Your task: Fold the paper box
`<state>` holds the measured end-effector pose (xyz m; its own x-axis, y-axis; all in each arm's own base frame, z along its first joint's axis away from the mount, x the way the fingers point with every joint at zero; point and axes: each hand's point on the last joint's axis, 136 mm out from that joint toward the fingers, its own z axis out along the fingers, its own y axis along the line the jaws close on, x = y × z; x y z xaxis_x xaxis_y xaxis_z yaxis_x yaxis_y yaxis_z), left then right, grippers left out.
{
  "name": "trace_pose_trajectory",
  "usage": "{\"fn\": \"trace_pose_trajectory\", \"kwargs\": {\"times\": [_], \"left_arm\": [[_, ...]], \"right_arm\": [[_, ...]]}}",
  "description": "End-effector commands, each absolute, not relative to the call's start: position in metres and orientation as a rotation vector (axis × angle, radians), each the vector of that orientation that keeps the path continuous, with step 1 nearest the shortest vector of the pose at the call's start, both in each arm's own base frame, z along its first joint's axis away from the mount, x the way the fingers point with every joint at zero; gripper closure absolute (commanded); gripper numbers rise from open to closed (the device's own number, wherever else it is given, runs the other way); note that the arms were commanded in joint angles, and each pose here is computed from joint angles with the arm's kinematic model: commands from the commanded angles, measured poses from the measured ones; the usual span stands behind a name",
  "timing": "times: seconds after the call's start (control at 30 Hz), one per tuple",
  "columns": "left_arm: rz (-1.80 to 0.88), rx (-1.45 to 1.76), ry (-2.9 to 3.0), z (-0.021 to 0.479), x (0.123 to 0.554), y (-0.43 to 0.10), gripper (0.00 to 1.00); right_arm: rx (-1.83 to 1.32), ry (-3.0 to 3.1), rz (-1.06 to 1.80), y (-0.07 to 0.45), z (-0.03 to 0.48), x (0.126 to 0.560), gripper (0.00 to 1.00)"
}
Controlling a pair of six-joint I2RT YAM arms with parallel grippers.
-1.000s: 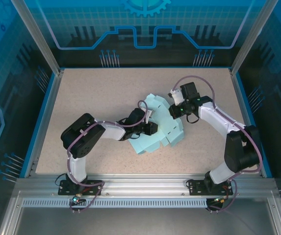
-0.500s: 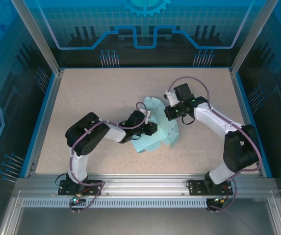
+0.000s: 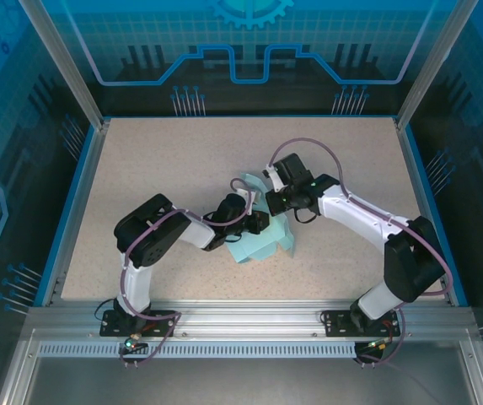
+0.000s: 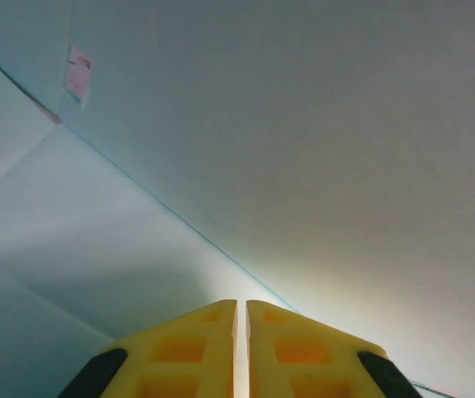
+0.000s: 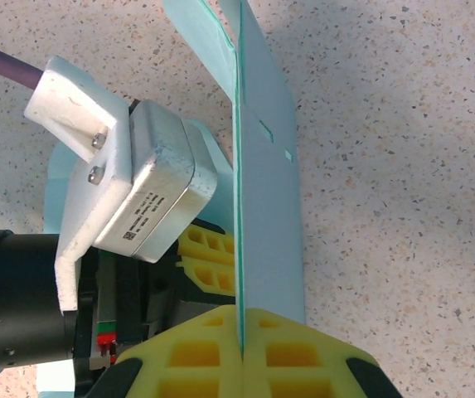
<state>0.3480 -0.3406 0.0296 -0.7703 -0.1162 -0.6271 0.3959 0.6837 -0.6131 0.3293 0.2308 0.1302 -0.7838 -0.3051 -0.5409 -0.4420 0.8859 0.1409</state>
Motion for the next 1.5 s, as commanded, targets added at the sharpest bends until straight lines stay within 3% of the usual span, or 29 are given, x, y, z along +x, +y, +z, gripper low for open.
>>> {"fn": "trace_pose_trajectory", "kwargs": {"times": [0.0, 0.93, 1.47], "left_arm": [[-0.977, 0.187, 2.328, 0.000, 0.336, -0.331, 0.86], [-0.957, 0.158, 2.286, 0.005, 0.337, -0.322, 0.86], [-0.935, 0.177, 2.225, 0.035, 0.343, -0.314, 0.78]], "right_arm": [[-0.523, 2.521, 0.346, 0.233, 0.129, 0.326, 0.97], [-0.555, 2.528, 0.389, 0.245, 0.122, 0.314, 0.96], [-0.640, 2.461, 0.106, 0.216, 0.136, 0.335, 0.96]]}}
